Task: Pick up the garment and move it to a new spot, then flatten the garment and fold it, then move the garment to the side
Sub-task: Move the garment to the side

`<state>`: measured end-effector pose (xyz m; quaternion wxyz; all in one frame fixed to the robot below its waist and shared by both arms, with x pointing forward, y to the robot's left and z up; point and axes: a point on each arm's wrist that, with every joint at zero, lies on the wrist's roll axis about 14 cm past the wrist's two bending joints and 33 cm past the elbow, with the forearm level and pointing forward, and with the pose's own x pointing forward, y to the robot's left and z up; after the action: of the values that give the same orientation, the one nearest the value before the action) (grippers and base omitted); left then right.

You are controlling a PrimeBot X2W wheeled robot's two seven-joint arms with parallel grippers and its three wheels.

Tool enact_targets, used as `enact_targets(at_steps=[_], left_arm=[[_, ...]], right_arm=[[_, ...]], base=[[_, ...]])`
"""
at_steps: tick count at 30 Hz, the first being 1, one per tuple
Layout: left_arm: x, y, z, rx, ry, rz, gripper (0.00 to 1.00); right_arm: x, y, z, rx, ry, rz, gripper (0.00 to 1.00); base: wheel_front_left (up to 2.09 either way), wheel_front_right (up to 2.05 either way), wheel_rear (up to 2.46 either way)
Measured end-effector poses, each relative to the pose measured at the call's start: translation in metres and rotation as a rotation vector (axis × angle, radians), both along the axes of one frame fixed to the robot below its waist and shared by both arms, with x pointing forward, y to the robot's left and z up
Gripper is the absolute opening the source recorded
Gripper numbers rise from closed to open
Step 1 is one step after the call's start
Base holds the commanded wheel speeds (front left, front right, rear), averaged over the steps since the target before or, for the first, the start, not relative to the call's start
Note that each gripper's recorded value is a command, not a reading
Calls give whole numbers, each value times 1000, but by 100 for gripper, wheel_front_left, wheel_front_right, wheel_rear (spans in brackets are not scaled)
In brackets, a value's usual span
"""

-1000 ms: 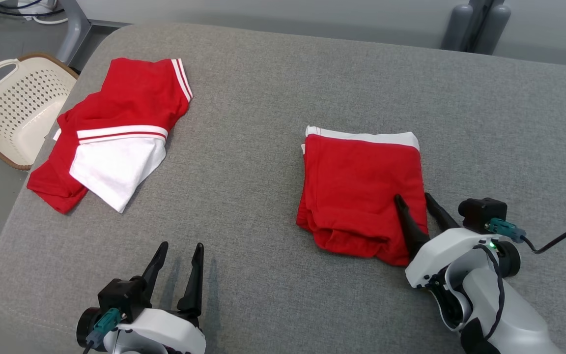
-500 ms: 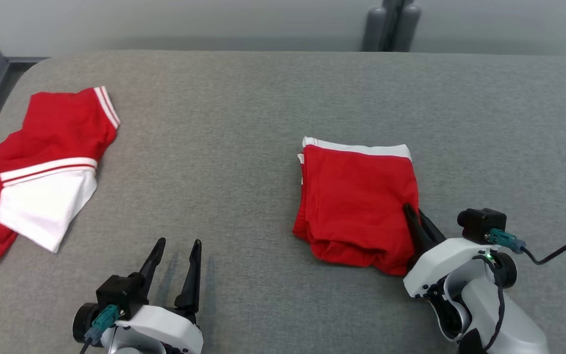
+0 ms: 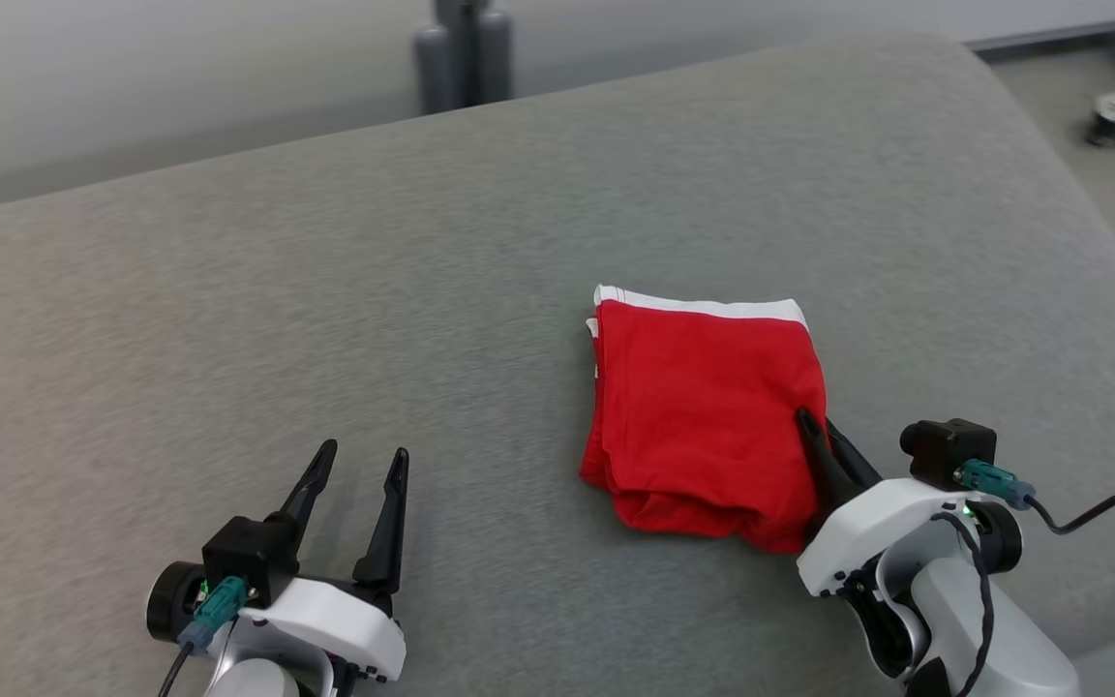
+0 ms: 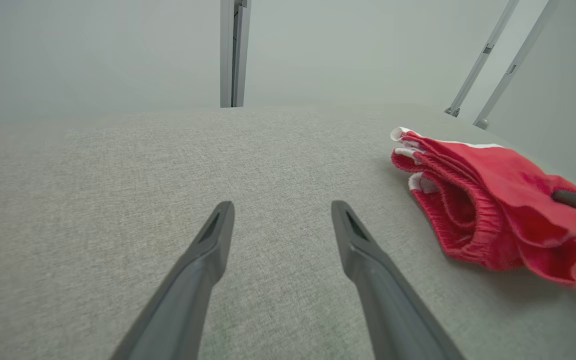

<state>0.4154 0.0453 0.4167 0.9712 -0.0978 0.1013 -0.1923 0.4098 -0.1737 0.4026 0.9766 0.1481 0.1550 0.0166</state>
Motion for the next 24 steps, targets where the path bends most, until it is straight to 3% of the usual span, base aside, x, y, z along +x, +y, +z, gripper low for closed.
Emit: enact_targets(at_steps=[11, 16, 24], left_arm=[[4, -93, -8, -30, -10, -275, 100], [7, -94, -19, -21, 6, -285, 100], [23, -60, -24, 11, -3, -200, 100]], right_arm=[[-34, -64, -3, -73, 34, -157, 0], [-21, -75, -5, -168, 50, -129, 0], [13, -127, 0, -404, 85, -87, 0]], base=[[0, 0, 0], [0, 0, 0], [0, 0, 0]])
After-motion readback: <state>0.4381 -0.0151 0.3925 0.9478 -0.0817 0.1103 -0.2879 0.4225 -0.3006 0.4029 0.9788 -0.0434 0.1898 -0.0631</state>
